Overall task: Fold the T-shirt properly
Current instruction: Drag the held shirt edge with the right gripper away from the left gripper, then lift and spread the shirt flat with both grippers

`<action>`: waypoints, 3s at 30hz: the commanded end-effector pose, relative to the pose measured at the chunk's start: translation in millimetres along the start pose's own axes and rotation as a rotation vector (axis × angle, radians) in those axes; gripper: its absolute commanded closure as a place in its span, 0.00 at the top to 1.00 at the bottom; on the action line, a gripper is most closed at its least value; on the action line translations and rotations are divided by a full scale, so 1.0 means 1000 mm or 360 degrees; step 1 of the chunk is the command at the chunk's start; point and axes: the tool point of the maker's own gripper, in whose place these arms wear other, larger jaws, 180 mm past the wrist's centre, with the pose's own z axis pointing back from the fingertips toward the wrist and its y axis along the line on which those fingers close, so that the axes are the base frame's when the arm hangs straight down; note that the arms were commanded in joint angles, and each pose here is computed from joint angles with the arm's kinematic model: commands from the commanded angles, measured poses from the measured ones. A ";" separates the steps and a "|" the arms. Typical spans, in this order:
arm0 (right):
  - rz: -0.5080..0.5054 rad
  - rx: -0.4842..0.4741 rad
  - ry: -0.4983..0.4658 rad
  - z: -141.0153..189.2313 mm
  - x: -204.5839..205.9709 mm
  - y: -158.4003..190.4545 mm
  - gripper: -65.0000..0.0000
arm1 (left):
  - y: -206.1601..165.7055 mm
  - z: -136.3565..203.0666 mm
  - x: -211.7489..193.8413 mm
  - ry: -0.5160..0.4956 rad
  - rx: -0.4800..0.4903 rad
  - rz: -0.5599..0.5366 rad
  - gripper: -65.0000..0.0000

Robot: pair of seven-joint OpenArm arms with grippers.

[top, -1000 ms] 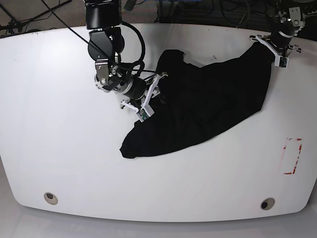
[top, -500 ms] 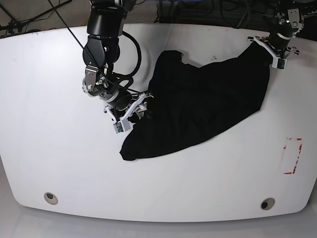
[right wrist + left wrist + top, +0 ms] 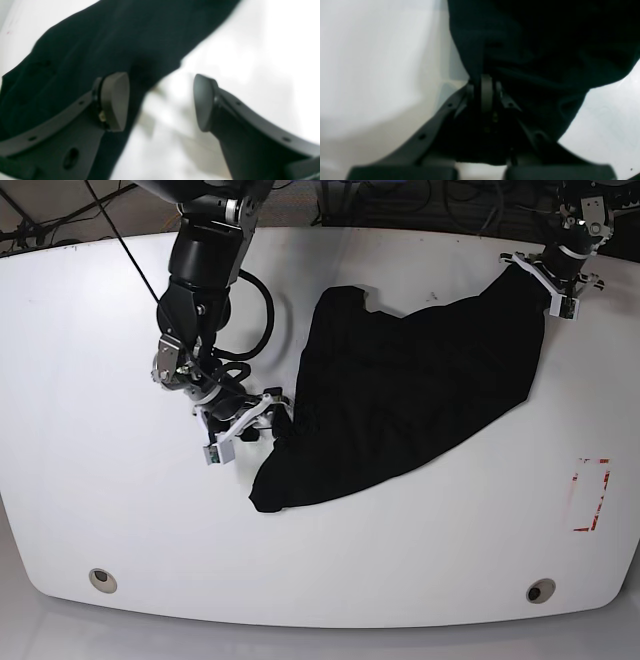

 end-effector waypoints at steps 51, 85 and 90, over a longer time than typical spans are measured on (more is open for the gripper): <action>0.0021 0.0100 -0.0044 -0.015 0.042 0.021 0.00 | 0.010 -0.006 0.003 -0.0014 0.0022 0.0005 0.00; 0.0705 -0.0273 -0.0183 0.090 0.154 0.000 0.00 | 0.075 -0.036 0.165 -0.0491 0.0394 -0.0256 0.00; 0.0837 -0.0334 -0.0248 0.103 0.197 -0.002 0.00 | 0.087 -0.030 0.212 -0.0564 0.0487 -0.0322 0.00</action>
